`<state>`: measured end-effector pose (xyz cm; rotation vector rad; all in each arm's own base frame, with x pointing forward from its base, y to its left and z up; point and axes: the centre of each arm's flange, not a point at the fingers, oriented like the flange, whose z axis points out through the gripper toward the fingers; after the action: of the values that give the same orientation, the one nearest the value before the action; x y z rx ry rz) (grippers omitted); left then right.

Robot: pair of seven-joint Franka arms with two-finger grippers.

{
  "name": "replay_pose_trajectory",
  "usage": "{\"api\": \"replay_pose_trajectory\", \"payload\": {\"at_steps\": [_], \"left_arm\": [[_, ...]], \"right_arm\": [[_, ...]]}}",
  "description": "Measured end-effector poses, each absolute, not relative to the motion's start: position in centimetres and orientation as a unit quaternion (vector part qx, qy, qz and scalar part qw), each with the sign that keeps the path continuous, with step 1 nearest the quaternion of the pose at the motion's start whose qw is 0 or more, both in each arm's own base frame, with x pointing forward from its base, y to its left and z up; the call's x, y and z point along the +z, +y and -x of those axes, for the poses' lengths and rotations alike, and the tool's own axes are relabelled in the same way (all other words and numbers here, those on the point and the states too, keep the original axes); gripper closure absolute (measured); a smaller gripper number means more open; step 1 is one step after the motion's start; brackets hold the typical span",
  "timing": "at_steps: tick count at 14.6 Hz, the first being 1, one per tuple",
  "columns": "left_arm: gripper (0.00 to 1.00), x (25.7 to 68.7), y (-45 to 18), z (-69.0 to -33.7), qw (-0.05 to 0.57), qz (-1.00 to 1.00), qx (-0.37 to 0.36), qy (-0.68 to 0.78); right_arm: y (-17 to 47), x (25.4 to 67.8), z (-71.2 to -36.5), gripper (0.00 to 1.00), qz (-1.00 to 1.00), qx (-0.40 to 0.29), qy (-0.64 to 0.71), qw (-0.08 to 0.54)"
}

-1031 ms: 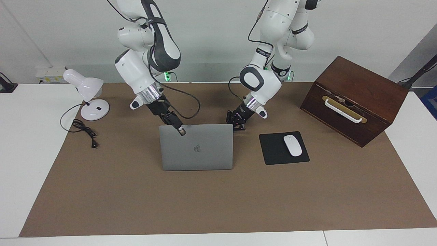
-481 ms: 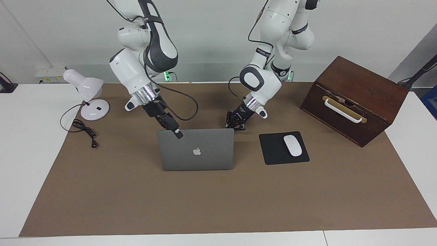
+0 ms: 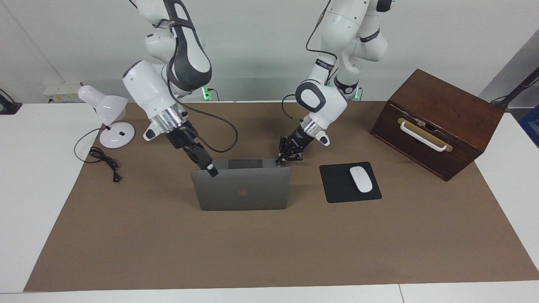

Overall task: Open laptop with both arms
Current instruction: 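Lift the laptop lid upward with the right gripper, left gripper holding base, then push the lid farther open with the right gripper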

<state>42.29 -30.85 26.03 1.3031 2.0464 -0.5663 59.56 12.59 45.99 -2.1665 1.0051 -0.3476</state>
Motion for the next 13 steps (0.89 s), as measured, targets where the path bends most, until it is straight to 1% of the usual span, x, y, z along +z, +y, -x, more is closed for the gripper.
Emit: {"api": "replay_pose_trajectory", "payload": {"at_steps": [13], "left_arm": [[0.99, 26.1, -30.9, -42.2, 0.319, -0.496, -0.213, 0.779]], "right_arm": [[12.5, 45.1, -62.9, 0.0, 0.835, -0.139, 0.393, 0.358]]}}
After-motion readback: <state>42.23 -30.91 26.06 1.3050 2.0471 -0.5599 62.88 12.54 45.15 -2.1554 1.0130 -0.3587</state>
